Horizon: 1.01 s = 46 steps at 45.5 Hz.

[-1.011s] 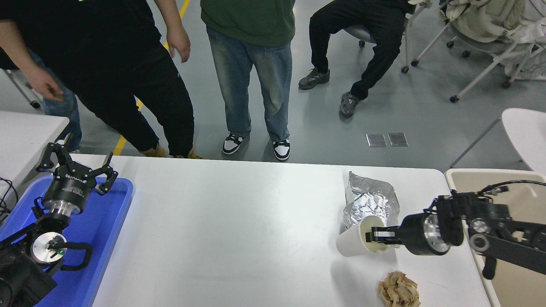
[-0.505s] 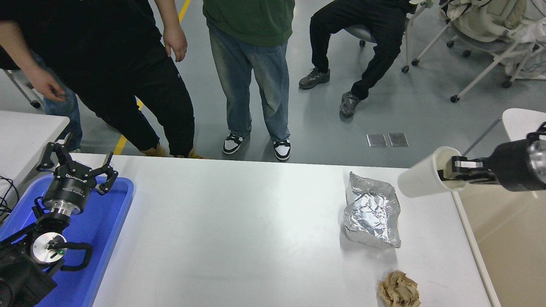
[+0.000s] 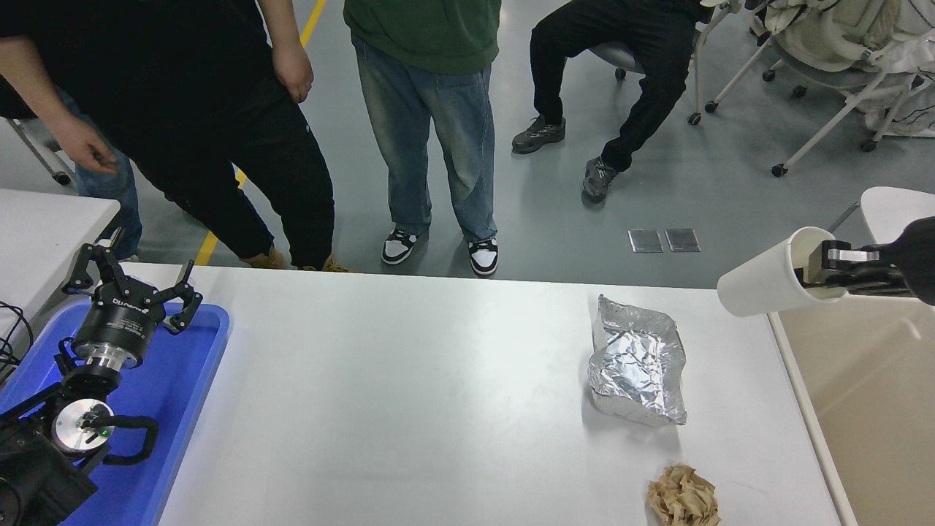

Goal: Clean the table surface

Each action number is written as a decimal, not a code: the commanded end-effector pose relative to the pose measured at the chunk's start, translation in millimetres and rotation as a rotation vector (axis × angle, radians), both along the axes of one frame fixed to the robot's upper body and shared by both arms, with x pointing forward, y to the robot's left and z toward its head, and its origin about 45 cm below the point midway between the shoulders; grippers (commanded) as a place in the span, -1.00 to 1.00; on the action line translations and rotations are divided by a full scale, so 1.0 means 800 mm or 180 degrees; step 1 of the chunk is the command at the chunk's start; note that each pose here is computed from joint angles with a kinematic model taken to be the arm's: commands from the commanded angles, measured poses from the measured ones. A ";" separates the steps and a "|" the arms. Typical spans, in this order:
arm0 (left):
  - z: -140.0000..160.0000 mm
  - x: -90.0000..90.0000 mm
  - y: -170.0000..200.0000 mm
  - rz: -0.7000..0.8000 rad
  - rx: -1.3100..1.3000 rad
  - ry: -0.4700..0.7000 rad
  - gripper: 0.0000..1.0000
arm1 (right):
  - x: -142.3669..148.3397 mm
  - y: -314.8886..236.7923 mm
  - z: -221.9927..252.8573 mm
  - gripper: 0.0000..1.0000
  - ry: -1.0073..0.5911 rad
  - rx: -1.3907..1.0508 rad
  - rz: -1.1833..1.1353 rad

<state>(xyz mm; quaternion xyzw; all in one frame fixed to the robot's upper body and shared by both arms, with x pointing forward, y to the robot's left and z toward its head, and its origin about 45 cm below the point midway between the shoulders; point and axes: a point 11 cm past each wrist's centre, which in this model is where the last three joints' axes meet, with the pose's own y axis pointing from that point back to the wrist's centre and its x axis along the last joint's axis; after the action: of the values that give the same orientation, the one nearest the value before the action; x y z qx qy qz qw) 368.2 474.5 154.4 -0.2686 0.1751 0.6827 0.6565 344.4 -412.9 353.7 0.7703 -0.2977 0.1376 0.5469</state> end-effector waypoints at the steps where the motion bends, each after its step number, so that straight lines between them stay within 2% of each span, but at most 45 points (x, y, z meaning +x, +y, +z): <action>1: 0.000 0.000 0.000 0.0000 0.0002 0.0002 1.00 | 0.001 -0.061 -0.039 -1.00 0.0036 -0.0108 -0.0563; 12: 0.000 0.000 0.000 -0.0003 0.0005 0.0004 1.00 | 0.015 -0.128 -0.093 -1.00 -0.0097 -0.0335 -0.1270; 23: 0.000 0.000 0.000 0.0000 0.0002 0.0002 1.00 | 0.023 -0.164 -0.157 -1.00 -0.0256 -0.0579 -0.1788; 39: 0.000 0.001 -0.001 -0.0007 0.0001 0.0000 1.00 | 0.007 -0.180 -0.268 -1.00 -0.0299 -0.0988 -0.2340; 46: 0.000 0.000 0.000 -0.0004 0.0005 -0.0001 1.00 | 0.004 -0.161 -0.312 -1.00 -0.0318 -0.1106 -0.2515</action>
<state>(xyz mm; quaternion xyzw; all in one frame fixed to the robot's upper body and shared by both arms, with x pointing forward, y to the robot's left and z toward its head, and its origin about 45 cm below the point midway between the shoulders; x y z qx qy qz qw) 368.6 474.0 154.6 -0.2684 0.1751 0.6822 0.6572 360.5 -550.1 158.8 0.5405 -0.5428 0.0173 0.6426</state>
